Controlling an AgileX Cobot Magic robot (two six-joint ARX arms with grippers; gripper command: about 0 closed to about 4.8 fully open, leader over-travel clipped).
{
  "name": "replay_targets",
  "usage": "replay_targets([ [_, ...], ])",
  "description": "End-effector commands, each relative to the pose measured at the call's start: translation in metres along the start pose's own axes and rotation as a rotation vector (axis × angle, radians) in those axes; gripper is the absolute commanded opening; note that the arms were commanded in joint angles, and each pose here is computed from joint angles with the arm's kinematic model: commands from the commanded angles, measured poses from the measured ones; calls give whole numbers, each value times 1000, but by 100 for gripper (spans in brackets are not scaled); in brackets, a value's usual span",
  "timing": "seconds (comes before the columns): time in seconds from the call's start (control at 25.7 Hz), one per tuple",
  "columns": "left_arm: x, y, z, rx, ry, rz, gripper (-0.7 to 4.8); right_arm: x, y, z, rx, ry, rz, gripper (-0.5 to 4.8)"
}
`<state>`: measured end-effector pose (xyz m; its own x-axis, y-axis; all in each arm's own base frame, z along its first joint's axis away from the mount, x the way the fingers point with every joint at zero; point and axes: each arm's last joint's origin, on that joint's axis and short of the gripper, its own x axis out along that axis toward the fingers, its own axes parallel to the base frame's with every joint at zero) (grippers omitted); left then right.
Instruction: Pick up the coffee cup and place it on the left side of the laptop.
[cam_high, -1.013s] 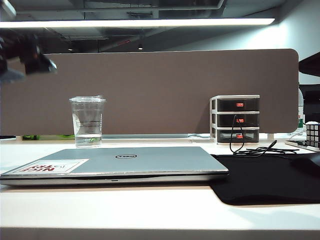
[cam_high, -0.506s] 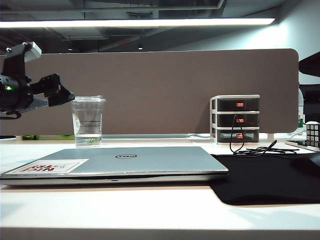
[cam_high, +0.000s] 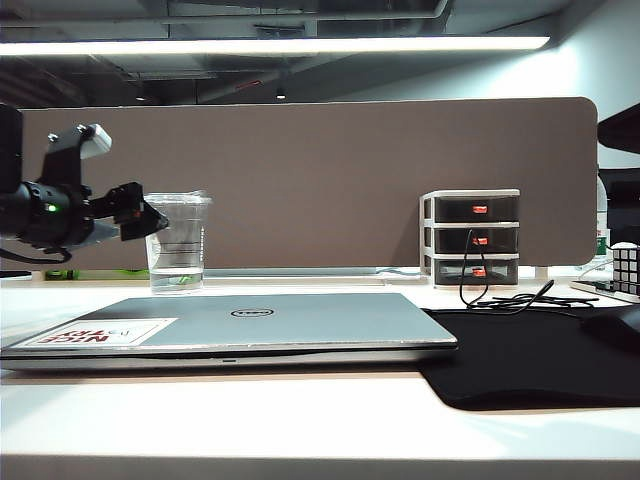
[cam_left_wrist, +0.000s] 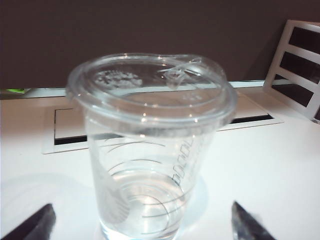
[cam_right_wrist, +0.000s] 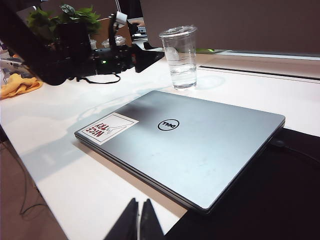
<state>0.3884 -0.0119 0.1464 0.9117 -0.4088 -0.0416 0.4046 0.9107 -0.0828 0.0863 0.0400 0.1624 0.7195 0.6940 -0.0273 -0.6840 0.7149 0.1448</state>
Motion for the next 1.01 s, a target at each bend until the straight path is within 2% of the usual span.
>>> replay_targets([
  [0.04,11,1,-3,-1,7,-17,479,0,0,-2,-1,1,-1,27],
  [0.35,45,-2,-20,-7,36,-40,479,0,-1,-2,-6,4,-3,27],
  [0.47,57,-6,-19,26,23,-11,479,0,-1,-2,-6,4,-3,27],
  [1.01,73,0,-10,47,-15,34,479,0,-1,-2,-6,3,-3,27],
])
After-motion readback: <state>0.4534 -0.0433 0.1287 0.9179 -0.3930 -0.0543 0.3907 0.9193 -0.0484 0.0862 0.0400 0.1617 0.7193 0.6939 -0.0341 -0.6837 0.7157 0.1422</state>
